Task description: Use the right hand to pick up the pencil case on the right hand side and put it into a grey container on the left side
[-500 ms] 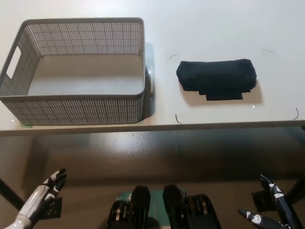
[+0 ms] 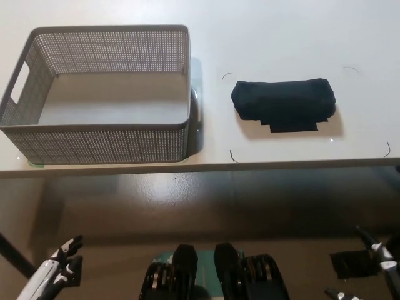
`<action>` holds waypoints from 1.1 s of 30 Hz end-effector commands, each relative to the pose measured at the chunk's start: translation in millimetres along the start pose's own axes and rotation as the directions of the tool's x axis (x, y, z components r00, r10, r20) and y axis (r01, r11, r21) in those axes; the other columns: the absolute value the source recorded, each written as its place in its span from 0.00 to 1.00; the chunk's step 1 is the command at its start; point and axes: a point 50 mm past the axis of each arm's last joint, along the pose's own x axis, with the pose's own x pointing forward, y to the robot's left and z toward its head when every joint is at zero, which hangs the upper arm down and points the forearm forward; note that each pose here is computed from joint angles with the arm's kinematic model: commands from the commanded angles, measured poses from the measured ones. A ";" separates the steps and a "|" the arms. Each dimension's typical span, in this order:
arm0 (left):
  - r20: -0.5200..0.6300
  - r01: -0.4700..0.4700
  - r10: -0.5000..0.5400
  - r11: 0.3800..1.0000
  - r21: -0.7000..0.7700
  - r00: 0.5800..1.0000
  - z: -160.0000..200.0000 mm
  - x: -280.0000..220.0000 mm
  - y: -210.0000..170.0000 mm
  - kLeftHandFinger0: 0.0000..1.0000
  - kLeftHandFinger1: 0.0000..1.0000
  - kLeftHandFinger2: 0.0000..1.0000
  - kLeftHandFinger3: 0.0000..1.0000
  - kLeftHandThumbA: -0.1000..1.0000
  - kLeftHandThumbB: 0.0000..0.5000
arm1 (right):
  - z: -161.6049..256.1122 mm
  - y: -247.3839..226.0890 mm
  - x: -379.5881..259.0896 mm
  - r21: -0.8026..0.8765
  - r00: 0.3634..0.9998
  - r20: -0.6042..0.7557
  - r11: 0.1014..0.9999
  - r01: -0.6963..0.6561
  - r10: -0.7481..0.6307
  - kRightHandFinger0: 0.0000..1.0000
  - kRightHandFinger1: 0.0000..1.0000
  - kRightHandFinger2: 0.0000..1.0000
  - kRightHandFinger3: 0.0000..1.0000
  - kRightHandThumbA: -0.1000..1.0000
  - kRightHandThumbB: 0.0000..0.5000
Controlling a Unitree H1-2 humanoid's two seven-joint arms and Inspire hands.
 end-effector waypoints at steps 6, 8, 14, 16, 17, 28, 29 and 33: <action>0.060 -0.047 0.047 0.999 0.002 0.997 1.8 3.0 12.6 1.00 1.00 1.00 1.00 1.00 0.76 | 75.8 -57.0 17.1 -0.135 0.964 0.239 0.979 0.152 -0.116 1.00 1.00 1.00 1.00 0.96 0.57; 0.055 -0.042 0.041 0.999 0.006 0.998 -0.1 3.1 12.6 1.00 1.00 1.00 1.00 1.00 0.76 | 90.2 -63.8 27.1 -0.140 0.950 0.287 0.975 0.170 -0.124 1.00 1.00 1.00 1.00 0.95 0.56; 0.048 -0.042 0.041 0.999 0.016 0.998 -2.2 3.0 10.7 1.00 1.00 1.00 1.00 1.00 0.78 | 121.0 -82.8 67.7 -0.169 0.903 0.411 0.963 0.211 -0.126 1.00 1.00 1.00 1.00 0.97 0.62; 0.051 -0.036 0.034 0.999 0.032 0.998 -3.1 2.8 10.7 1.00 1.00 1.00 1.00 1.00 0.76 | 132.9 -88.9 84.0 -0.207 0.911 0.401 0.959 0.192 -0.096 1.00 1.00 1.00 1.00 0.99 0.68; 0.048 -0.031 0.030 0.999 0.028 0.998 -2.6 2.1 10.5 1.00 1.00 1.00 1.00 1.00 0.74 | 138.3 -91.7 92.8 -0.207 0.917 0.392 0.964 0.167 -0.074 1.00 1.00 1.00 1.00 0.98 0.73; 0.021 -0.007 0.006 1.000 0.023 1.000 -12.5 -7.1 1.6 1.00 1.00 1.00 1.00 1.00 0.69 | 191.0 -92.7 201.2 -0.508 0.952 0.268 0.861 0.008 0.149 1.00 1.00 1.00 1.00 0.80 0.92; 0.014 -0.001 0.001 0.999 0.039 1.000 -13.5 -8.3 1.3 1.00 1.00 1.00 1.00 1.00 0.69 | 196.0 -86.9 229.1 -0.580 0.957 0.222 0.814 -0.023 0.185 1.00 1.00 1.00 1.00 0.87 1.00; 0.009 0.013 -0.014 0.997 0.072 1.000 -14.7 -9.4 -1.2 1.00 1.00 1.00 1.00 1.00 0.72 | 204.6 -76.1 281.4 -0.651 0.962 0.151 0.755 -0.077 0.228 1.00 1.00 1.00 1.00 0.86 1.00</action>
